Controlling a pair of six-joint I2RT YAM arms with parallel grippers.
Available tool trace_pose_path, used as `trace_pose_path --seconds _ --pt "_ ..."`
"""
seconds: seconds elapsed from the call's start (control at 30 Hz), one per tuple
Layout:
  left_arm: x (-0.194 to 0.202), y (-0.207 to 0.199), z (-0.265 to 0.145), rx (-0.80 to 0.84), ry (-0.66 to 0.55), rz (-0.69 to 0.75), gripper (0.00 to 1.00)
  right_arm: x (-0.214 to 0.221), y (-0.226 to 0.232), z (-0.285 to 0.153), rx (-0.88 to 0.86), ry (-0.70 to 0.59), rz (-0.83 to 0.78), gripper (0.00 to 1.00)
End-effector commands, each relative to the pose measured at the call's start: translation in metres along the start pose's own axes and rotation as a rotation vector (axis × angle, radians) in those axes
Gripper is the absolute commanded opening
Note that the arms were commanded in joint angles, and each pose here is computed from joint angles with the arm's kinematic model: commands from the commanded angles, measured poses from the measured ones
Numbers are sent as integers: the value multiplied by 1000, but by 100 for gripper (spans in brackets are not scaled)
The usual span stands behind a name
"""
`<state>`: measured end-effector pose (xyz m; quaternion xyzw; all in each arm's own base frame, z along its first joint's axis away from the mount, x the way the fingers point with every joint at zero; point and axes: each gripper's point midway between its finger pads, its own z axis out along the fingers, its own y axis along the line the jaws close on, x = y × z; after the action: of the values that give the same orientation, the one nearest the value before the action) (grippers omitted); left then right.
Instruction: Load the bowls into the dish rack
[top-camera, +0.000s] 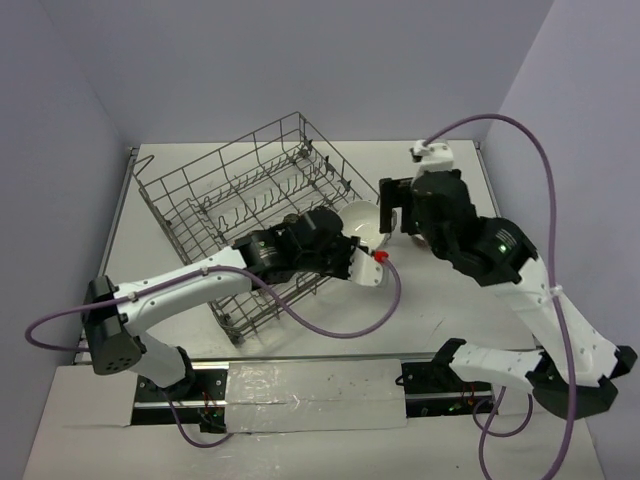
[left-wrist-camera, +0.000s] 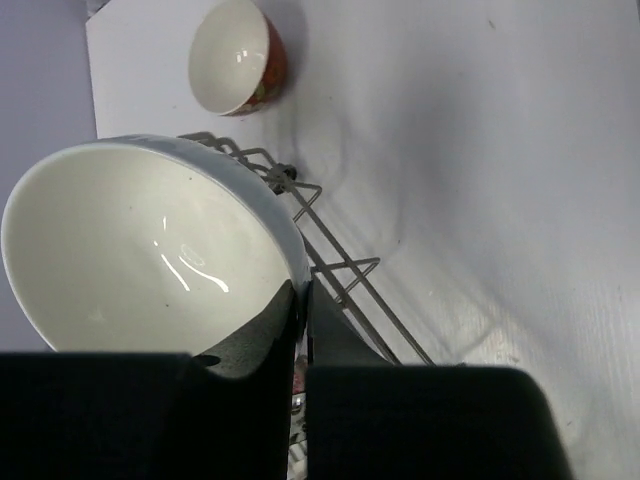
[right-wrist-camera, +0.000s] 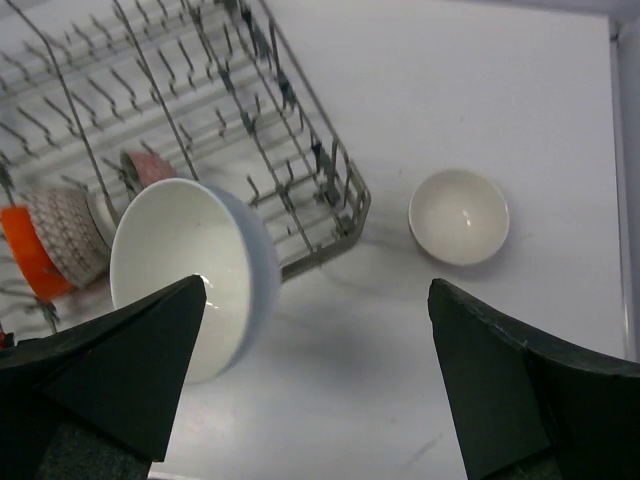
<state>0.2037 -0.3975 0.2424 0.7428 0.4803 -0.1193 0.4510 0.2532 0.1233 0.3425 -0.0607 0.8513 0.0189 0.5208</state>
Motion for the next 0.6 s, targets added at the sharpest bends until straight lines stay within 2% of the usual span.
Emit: trace_pose_path --seconds 0.0,0.03,0.17,0.23,0.3,0.33,0.43,0.47,0.57 --pt "-45 58 -46 -208 -278 -135 0 -42 -24 -29 13 -246 178 100" --pt "-57 72 -62 -266 -354 -145 0 -54 -26 -34 3 -310 220 100" --pt "-70 89 -91 -323 -528 -261 0 -53 -39 -50 -21 -426 295 100" --pt "-82 100 -108 -373 -623 -282 0 -51 -42 -51 -14 -445 310 100" --pt "-82 110 -121 -404 -694 -377 0 -47 -43 -49 -5 -441 312 100" --pt "-79 118 -127 -434 -757 -459 0 -45 -45 -48 4 -443 315 100" --pt "-60 125 -125 -486 -807 -578 0 -40 -45 -45 13 -439 315 100" --pt "-58 136 -136 -533 -878 -665 0 -39 -45 -44 11 -439 314 100" --pt "-38 150 -140 -600 -968 -831 0 -34 -46 -41 22 -435 310 100"
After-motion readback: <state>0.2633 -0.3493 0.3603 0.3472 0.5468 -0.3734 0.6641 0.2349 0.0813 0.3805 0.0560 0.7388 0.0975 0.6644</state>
